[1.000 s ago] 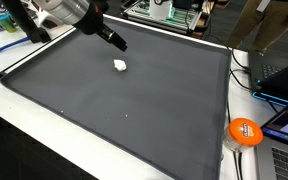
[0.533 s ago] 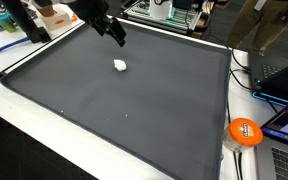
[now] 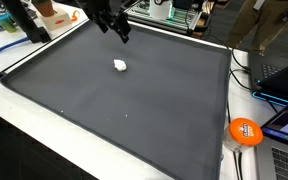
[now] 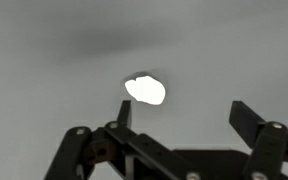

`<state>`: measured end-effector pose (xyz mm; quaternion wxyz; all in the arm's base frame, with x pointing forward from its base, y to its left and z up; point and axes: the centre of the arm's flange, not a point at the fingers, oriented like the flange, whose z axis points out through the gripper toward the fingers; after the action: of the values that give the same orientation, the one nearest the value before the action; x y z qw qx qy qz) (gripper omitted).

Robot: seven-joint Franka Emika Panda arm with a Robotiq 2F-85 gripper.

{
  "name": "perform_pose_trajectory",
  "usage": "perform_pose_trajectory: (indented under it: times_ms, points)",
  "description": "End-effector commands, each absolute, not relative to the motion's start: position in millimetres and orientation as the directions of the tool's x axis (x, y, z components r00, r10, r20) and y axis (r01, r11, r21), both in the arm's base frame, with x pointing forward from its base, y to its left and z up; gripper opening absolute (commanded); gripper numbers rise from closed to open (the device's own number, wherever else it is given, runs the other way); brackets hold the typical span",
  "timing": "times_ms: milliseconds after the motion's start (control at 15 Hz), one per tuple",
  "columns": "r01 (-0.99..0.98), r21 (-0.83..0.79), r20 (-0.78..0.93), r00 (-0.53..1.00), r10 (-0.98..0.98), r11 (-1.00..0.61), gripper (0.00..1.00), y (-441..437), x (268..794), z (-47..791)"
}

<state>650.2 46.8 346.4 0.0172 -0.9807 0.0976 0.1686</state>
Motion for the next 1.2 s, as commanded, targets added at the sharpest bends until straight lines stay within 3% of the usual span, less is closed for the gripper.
perform_pose_trajectory:
  times_ms: [0, 600, 667, 733, 1133]
  points:
    - [-0.200, -0.001, -0.256, 0.947, -0.193, -0.980, 1.00, 45.8, 624.3, 353.3]
    - [-0.211, -0.008, -0.068, 0.975, -0.210, -0.977, 1.00, 34.7, 553.7, 379.1]
    - [-0.208, -0.018, -0.054, 0.977, -0.206, -0.978, 1.00, 32.8, 550.1, 382.7]
    - [-0.205, -0.025, -0.096, 0.975, -0.201, -0.979, 1.00, 36.5, 582.8, 378.0]
    - [-0.214, -0.019, -0.038, 0.976, -0.214, -0.977, 1.00, 36.1, 556.5, 381.1]
